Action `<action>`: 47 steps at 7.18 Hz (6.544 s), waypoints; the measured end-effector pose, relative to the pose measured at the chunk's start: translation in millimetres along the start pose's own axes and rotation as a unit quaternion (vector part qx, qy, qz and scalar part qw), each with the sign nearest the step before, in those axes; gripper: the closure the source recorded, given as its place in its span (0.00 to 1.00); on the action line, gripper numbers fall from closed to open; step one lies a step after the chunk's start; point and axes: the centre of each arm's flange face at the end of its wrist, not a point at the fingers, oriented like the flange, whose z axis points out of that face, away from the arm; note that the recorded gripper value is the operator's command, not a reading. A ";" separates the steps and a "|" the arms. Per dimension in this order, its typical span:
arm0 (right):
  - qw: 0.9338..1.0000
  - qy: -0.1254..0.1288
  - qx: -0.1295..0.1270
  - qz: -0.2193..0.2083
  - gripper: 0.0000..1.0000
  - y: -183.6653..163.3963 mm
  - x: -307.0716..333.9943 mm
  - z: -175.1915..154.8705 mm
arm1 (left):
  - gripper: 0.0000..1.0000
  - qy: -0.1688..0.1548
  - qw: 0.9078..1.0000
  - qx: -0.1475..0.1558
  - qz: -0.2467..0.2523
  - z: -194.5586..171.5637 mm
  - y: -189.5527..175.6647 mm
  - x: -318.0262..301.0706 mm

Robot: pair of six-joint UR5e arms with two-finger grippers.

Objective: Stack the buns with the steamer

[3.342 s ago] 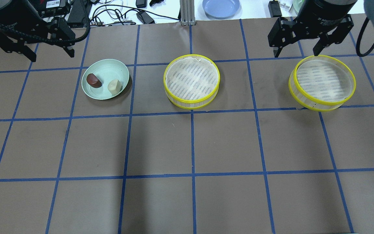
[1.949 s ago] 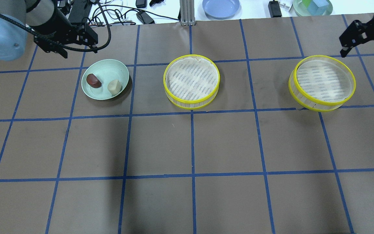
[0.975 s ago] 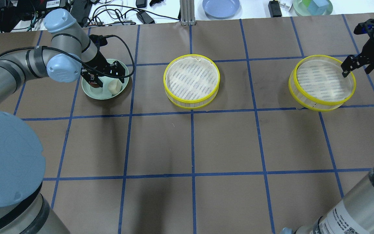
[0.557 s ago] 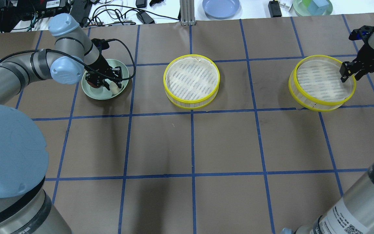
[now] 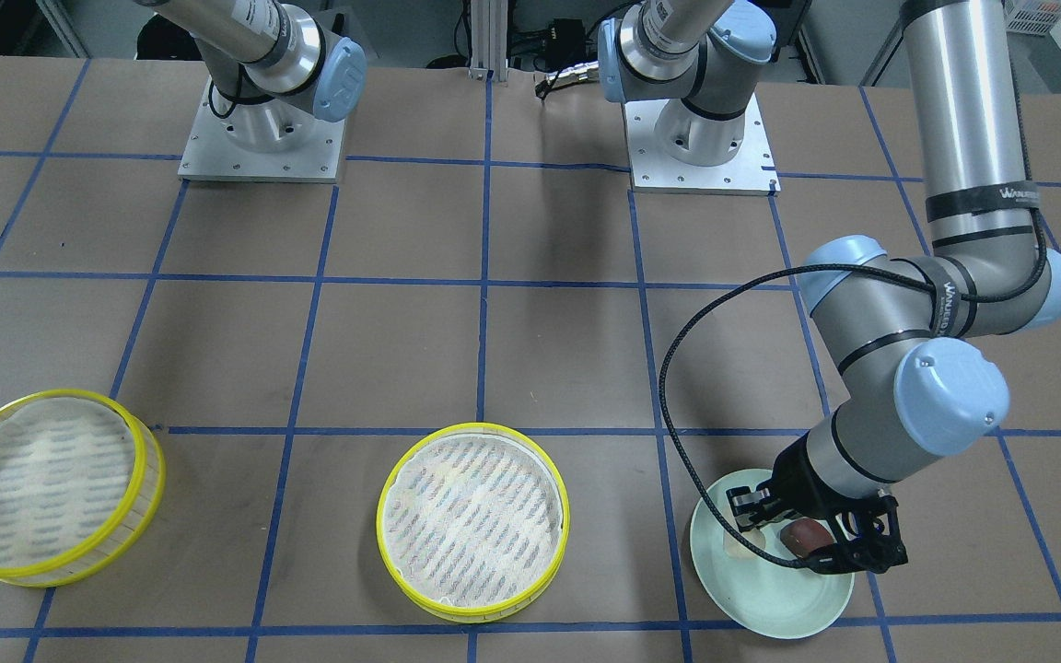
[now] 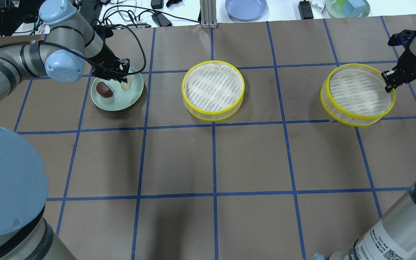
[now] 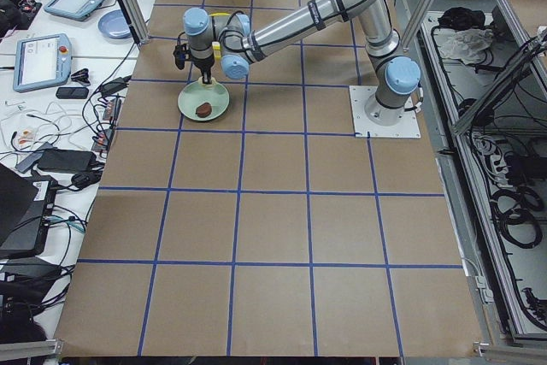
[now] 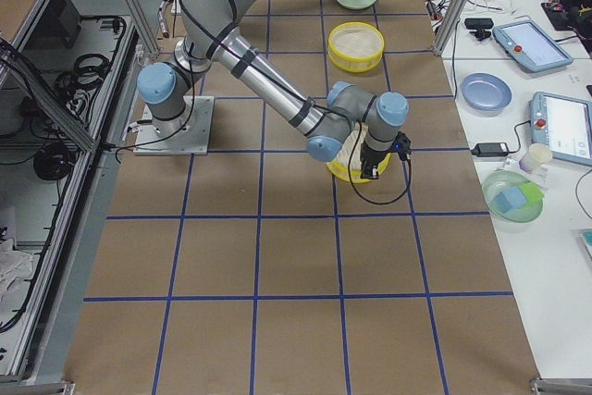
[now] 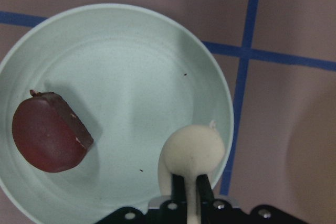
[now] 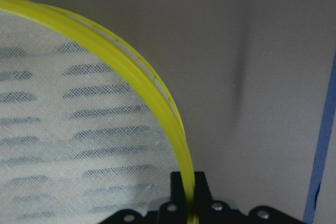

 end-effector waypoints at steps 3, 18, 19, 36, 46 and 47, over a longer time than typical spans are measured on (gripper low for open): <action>1.000 0.010 0.012 0.005 1.00 4.2 -2.4 -28.2 | 1.00 0.113 0.992 0.024 -0.057 -31.9 15.1 104.6; 0.986 0.003 0.025 0.166 1.00 -1.1 -301.2 -148.5 | 0.00 0.044 0.997 0.055 -0.018 -25.3 27.9 96.0; 0.983 -0.001 0.034 0.182 1.00 -1.7 -338.5 -150.0 | 0.00 0.014 0.998 0.064 -0.006 -34.6 14.7 52.8; 0.971 -0.012 0.044 0.233 0.82 -13.4 -490.9 -89.0 | 1.00 -0.048 0.995 0.069 -0.052 3.8 -22.0 -56.7; 0.979 -0.019 0.084 0.186 0.17 1.5 -458.5 -161.4 | 0.73 0.085 0.983 0.065 -0.151 -32.8 62.0 169.3; 0.982 -0.015 0.082 0.167 0.06 20.0 -438.0 -195.3 | 0.05 0.097 0.982 0.048 -0.156 -20.4 79.5 199.7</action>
